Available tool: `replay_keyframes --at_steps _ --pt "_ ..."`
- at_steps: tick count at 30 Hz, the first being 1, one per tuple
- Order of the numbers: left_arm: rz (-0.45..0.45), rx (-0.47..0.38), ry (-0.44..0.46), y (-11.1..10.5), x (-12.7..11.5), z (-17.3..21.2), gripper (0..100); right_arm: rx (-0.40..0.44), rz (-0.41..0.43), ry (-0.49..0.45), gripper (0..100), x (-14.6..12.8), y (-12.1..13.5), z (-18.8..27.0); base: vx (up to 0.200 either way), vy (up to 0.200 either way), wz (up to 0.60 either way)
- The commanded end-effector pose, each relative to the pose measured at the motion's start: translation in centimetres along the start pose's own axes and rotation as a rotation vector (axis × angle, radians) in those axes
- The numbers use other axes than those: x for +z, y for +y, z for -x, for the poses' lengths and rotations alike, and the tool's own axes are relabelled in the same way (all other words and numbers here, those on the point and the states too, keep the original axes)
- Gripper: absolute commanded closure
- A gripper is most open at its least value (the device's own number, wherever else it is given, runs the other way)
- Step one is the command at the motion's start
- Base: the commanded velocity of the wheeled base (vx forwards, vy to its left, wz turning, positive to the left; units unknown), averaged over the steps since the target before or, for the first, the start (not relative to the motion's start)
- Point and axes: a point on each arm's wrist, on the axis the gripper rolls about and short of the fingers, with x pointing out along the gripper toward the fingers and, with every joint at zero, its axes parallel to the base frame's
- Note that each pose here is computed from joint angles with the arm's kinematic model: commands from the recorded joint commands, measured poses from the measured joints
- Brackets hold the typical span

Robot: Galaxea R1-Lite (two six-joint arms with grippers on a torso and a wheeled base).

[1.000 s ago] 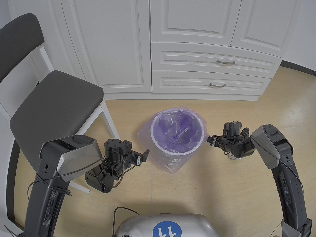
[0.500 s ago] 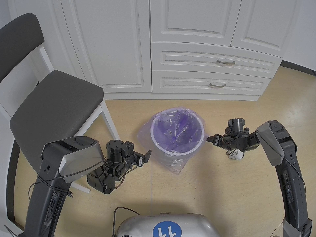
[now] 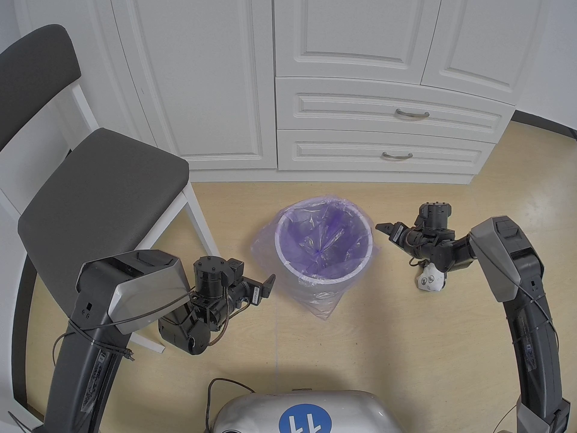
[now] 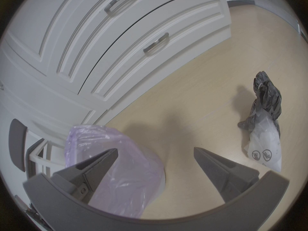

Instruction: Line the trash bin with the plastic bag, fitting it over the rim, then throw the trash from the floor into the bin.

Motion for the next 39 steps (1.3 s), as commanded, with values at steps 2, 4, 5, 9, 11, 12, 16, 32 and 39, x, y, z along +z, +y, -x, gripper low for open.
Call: replay_keyframes --at_steps 2,4,5,9,11,12,16,32,39 --pt "0.0 0.001 0.002 -0.1 -0.2 -0.1 0 -0.003 0.006 0.017 0 -2.8 0.1 -2.0 0.0 0.0 0.0" --pt "0.0 0.001 -0.001 -0.1 -0.2 -0.1 0 0.001 0.009 0.013 0 -3.0 0.1 -2.5 0.0 0.0 0.0" --pt "0.0 0.003 -0.001 -0.1 -0.2 -0.1 0 0.004 0.011 0.011 0 -3.1 0.0 -2.7 0.0 0.0 0.0" --pt "-0.001 0.0 -0.001 -0.3 -0.1 -0.1 0 -0.047 0.022 0.099 0 -5.1 -1.7 -3.4 0.0 0.0 0.0" --pt "-0.001 0.0 -0.004 -0.3 -0.1 -0.1 0 -0.05 0.052 0.127 0 -5.4 -1.9 -3.4 0.0 0.0 0.0" --pt "-0.001 0.001 -0.013 -0.3 -0.1 -0.2 0 -0.039 0.099 0.153 0 -5.9 -2.3 -3.5 0.0 0.0 0.0" --pt "-0.001 0.001 -0.013 -0.3 -0.2 -0.2 0 -0.047 0.165 0.187 0 -7.4 -3.3 -4.0 0.0 0.0 0.0" --pt "-0.002 0.003 -0.021 -0.3 -0.6 -0.3 0 -0.109 0.222 0.249 0 -8.7 -4.6 -4.0 0.0 0.0 0.0" --pt "-0.003 0.002 -0.006 -0.4 -1.2 -0.3 0 -0.151 0.245 0.197 0 -7.6 -4.0 -3.8 0.0 0.0 0.0"
